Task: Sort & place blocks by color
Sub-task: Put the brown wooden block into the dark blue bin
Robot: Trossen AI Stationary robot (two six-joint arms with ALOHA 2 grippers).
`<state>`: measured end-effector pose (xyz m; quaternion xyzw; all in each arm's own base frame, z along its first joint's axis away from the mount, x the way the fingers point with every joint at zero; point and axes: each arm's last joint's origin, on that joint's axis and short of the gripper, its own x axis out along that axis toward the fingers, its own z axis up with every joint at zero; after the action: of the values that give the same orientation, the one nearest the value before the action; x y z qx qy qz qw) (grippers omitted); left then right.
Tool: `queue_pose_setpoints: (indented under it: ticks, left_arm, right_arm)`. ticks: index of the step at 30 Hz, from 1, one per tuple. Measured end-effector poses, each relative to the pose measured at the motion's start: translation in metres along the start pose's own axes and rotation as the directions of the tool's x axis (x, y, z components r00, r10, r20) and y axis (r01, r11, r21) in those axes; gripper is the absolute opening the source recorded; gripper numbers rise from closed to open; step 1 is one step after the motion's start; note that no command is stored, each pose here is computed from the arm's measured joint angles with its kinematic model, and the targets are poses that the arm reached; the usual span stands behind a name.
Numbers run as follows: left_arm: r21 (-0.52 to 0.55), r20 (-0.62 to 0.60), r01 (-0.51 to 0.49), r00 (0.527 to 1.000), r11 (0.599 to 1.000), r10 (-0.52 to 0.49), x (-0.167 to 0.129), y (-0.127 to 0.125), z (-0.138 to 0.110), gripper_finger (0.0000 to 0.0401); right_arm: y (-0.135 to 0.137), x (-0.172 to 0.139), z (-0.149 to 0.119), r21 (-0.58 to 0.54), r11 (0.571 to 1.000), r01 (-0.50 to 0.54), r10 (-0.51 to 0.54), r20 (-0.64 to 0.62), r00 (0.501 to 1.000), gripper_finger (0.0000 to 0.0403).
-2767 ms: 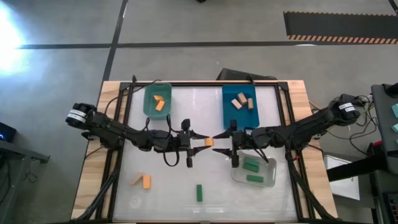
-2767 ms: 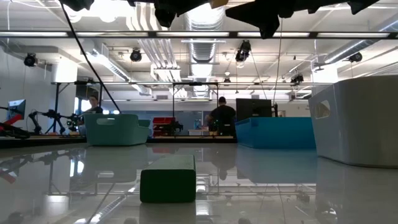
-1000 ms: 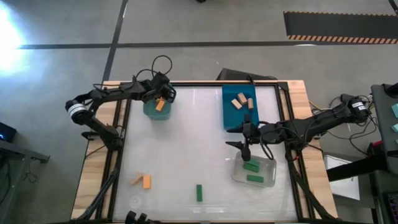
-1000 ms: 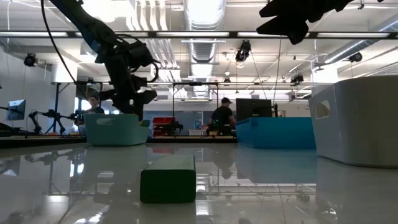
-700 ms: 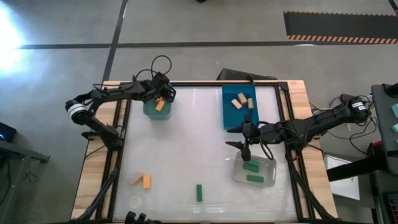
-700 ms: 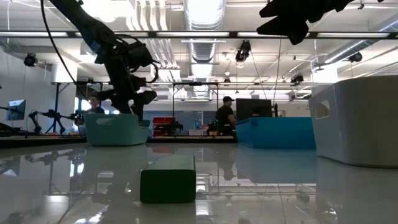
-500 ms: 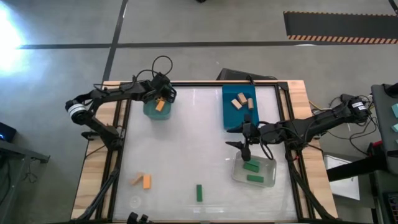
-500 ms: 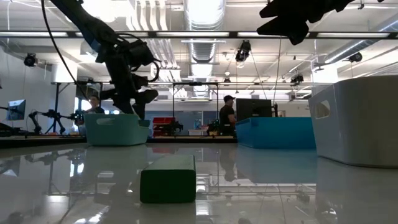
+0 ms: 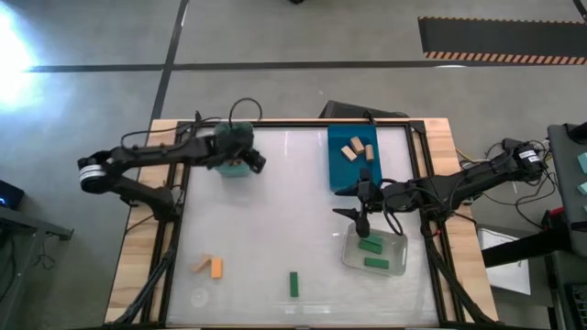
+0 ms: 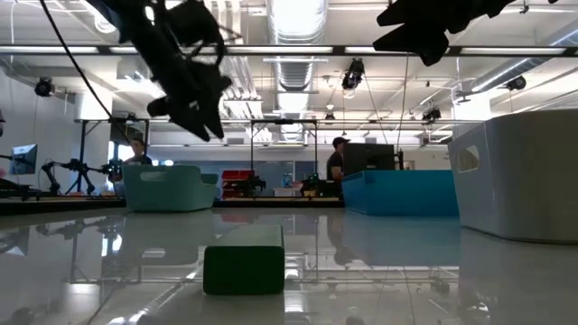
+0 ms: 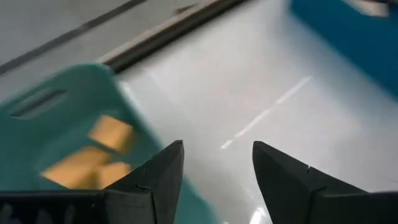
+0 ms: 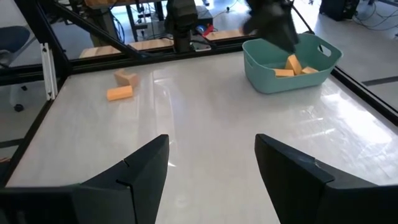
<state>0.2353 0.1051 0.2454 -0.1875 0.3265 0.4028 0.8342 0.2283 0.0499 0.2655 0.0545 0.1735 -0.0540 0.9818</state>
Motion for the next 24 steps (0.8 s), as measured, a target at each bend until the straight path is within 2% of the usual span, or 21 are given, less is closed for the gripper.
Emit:
queue_pose_setpoints:
  ticks: [4,9,11,15,17,20,24]
  left_arm:
    - [0.019,0.013,0.128,0.992,0.992,-0.128,-0.025,-0.03,-0.014,0.0176]
    - [0.022,-0.016,0.275,0.961,0.961,-0.275,-0.051,-0.064,-0.037,0.0176]
    - [0.004,-0.06,0.339,0.939,0.941,-0.338,-0.061,-0.075,-0.048,0.0176]
    - [-0.051,-0.232,0.417,0.879,0.908,-0.417,-0.08,-0.091,-0.078,0.0176]
    - [-0.078,-0.33,0.406,0.852,0.911,-0.408,-0.089,-0.094,-0.094,0.0176]
    - [-0.116,-0.508,0.299,0.802,0.947,-0.315,-0.101,-0.091,-0.122,0.0176]
    - [-0.14,-0.692,0.162,0.689,0.977,-0.213,-0.116,-0.091,-0.152,0.0176]
  right_arm:
    - [0.0,0.0,0.0,-0.008,1.0,0.0,0.0,0.0,1.0,0.0228]
    - [0.0,0.0,0.0,-0.012,1.0,-0.001,0.001,-0.003,1.0,0.0228]
    - [0.0,0.0,-0.001,-0.015,1.0,-0.001,0.001,-0.007,1.0,0.0228]
    - [0.0,0.0,-0.002,-0.025,1.0,-0.001,0.001,-0.01,1.0,0.0228]
    - [0.0,0.0,-0.002,-0.025,1.0,0.0,0.0,-0.012,1.0,0.0228]
    - [-0.001,0.0,-0.004,-0.027,1.0,0.0,0.0,-0.016,1.0,0.0228]
    - [-0.001,0.001,-0.006,-0.028,1.0,0.001,-0.001,-0.02,1.0,0.0228]
